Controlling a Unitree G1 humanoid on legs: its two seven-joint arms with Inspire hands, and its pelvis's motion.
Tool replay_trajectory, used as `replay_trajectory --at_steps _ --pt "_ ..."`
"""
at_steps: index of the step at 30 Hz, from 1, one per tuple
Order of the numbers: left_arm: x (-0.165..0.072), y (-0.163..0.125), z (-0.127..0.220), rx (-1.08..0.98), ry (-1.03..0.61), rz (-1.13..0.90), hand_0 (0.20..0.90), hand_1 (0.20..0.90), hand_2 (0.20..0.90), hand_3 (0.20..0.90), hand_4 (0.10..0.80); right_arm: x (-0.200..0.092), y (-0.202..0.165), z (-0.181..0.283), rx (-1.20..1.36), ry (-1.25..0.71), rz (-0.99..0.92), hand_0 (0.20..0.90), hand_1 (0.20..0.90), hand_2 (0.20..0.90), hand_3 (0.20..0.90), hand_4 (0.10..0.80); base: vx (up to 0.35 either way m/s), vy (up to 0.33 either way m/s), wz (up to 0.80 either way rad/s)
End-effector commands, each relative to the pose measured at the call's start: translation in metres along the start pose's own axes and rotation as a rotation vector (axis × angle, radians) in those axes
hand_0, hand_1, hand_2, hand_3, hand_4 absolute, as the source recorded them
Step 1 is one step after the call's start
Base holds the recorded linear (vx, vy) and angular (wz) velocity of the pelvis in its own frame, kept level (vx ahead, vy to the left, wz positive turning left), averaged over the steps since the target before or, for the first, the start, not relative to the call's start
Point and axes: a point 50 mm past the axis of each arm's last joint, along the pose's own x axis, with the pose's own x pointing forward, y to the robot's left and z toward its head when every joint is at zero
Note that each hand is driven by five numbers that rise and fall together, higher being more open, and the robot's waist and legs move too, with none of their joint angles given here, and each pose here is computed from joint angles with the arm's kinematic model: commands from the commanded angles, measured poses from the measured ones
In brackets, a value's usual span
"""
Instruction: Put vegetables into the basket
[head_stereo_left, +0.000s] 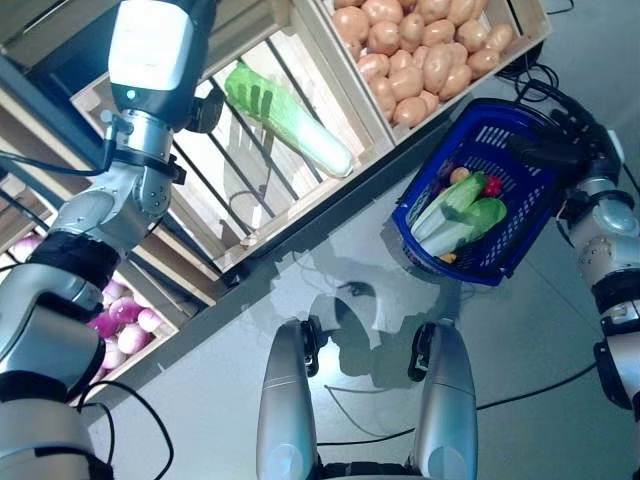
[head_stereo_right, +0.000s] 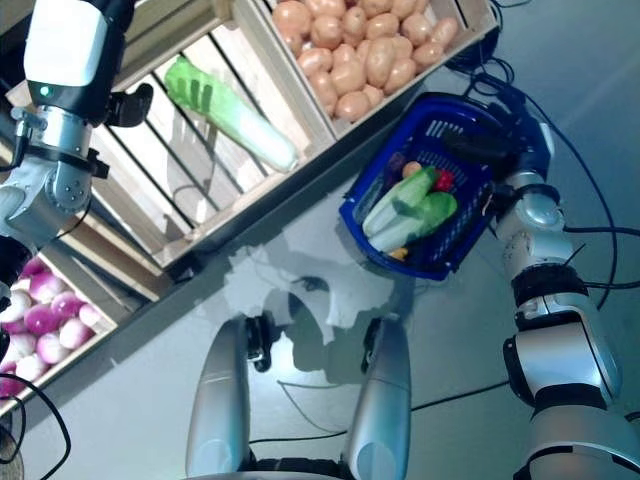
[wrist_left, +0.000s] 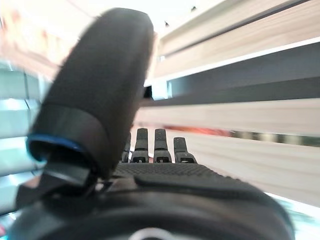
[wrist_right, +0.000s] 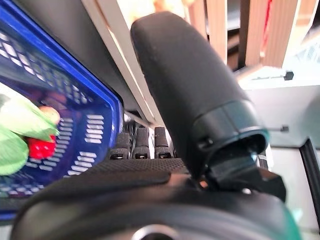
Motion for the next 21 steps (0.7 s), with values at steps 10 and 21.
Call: replay_trajectory --at_steps 10,21 --pt "0.037 0.028 -0.014 0.332 0.062 -0.003 0.900 0.900 0.900 0.900 0.800 0.002 0.008 0.025 0.143 -0.180 0.074 0.900 0.900 0.900 0.900 0.800 -0.045 0.049 -0.14" --pt "0.049 0.043 -0.013 0.416 0.060 0.064 0.900 0.900 0.900 0.900 0.800 0.000 0.013 0.027 0.140 -0.193 0.075 0.900 0.900 0.900 0.900 0.800 -0.013 0.010 -0.04"
